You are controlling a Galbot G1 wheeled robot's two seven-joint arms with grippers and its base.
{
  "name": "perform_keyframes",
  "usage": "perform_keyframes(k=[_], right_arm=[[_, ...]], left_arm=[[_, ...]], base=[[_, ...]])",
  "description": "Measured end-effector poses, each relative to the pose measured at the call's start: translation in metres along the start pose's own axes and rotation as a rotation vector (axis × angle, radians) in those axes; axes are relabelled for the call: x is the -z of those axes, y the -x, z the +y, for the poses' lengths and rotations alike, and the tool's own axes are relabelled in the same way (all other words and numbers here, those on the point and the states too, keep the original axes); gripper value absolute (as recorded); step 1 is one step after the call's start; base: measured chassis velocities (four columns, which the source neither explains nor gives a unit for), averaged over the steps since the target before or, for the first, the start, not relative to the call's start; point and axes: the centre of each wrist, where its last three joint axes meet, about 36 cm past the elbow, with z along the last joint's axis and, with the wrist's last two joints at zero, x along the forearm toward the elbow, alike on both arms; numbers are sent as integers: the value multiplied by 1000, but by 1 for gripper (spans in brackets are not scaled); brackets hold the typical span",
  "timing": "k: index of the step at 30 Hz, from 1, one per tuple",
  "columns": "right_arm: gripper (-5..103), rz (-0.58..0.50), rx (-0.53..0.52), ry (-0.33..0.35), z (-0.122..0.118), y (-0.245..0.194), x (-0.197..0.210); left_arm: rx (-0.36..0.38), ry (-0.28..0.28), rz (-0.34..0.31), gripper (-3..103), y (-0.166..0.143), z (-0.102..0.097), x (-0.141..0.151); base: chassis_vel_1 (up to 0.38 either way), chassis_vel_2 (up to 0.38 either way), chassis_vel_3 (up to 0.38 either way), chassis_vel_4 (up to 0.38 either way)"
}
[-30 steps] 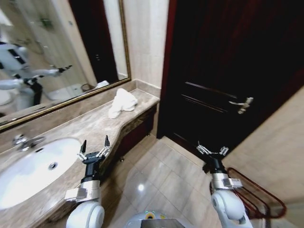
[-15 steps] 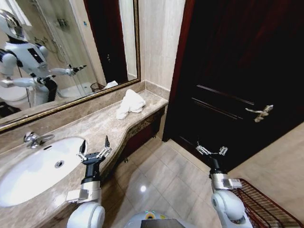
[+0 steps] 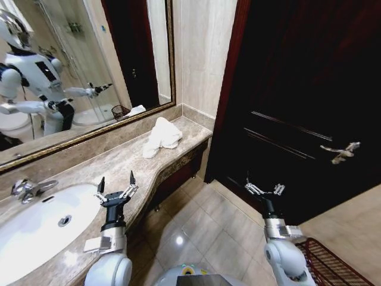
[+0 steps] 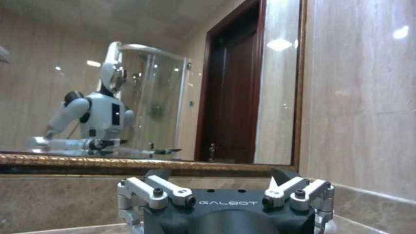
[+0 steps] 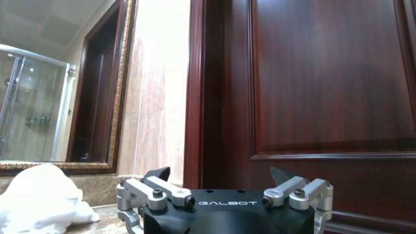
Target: Discard the used towel into the hamper.
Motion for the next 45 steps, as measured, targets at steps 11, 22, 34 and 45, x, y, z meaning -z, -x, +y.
perform_keyframes(k=[11,22,34,45], right_arm=[[100,-3,3,-7,0,1,0],[100,13,12,-20,0,-3,-1],[100,25,13,-20,-1,-6,-4],[100,43,13,-22,0,-12,-14]], left_arm=[[-42,-4,26,100,26,19,20],[-63,-27,101,100,106,73,24],[-233,-10,187,100,173,106,24],[-420,21,286,98,278,151,30]], base=[[-5,3,4,-2],[0,0,0,0],[0,0,0,0],[0,0,0,0]])
